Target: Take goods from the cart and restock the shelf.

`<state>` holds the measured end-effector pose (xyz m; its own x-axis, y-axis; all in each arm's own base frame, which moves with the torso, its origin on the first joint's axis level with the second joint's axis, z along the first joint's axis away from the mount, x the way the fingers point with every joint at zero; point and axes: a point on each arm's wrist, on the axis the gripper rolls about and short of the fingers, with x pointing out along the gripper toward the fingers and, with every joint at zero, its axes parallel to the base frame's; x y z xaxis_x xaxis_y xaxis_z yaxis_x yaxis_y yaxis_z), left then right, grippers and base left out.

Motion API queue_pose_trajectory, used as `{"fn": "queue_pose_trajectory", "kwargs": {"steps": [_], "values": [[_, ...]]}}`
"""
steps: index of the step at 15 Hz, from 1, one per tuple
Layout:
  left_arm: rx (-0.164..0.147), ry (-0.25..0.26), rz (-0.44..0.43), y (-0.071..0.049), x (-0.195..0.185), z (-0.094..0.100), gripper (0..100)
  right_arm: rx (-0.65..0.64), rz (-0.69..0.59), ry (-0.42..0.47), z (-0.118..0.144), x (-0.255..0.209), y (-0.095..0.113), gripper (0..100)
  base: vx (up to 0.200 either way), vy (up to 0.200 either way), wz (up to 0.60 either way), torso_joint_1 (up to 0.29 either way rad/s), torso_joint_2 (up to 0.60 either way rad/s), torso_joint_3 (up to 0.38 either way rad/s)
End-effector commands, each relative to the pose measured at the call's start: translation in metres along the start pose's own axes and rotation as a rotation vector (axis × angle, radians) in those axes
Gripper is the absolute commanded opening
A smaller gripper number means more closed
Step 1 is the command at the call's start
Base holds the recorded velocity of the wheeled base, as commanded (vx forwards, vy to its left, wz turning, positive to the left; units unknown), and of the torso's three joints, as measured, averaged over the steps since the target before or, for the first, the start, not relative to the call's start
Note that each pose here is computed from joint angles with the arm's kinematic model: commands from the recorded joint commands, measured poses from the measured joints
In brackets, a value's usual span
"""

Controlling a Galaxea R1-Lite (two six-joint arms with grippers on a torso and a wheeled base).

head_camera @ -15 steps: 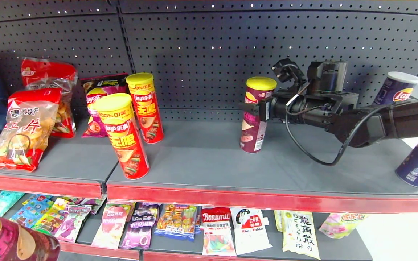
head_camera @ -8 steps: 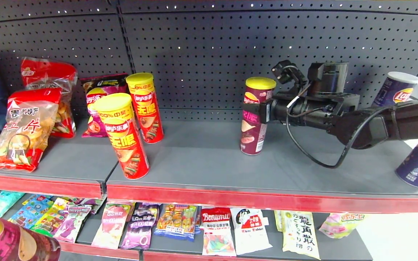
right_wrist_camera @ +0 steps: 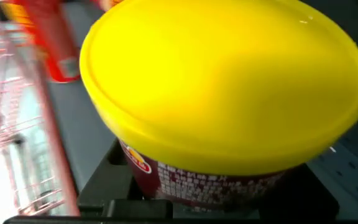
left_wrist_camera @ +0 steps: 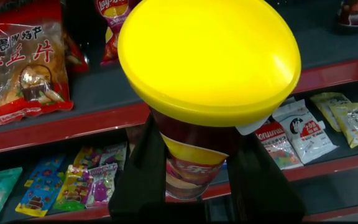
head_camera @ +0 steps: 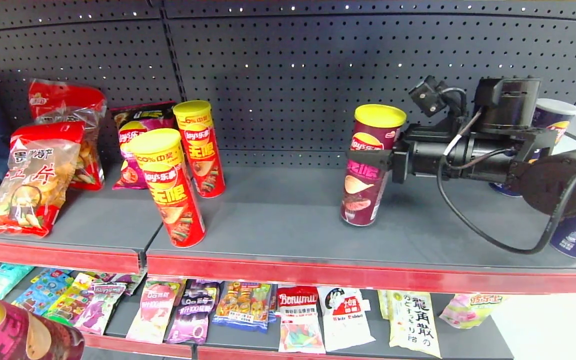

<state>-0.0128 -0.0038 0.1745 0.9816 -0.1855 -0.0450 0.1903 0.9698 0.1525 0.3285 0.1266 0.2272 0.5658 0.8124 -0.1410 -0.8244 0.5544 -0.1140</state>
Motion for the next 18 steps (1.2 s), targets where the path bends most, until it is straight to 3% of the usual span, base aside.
{"fn": "queue_pose_trajectory", "kwargs": {"steps": [1,4,18], "values": [[0.0,-0.001,0.0,0.0,0.0,0.0,0,-0.008,0.011,-0.011,0.005,-0.011,0.004,0,0.0,0.0,0.0,0.0,0.0,0.0],[0.0,-0.003,0.001,0.0,0.0,0.001,0,-0.008,0.126,-0.023,0.001,-0.016,0.014,0,0.0,0.0,0.0,0.0,0.0,0.0],[-0.001,0.002,-0.001,0.0,0.001,0.002,0,-0.047,0.278,-0.015,-0.014,-0.004,0.027,0,0.0,0.0,0.0,0.0,0.0,0.0]]}}
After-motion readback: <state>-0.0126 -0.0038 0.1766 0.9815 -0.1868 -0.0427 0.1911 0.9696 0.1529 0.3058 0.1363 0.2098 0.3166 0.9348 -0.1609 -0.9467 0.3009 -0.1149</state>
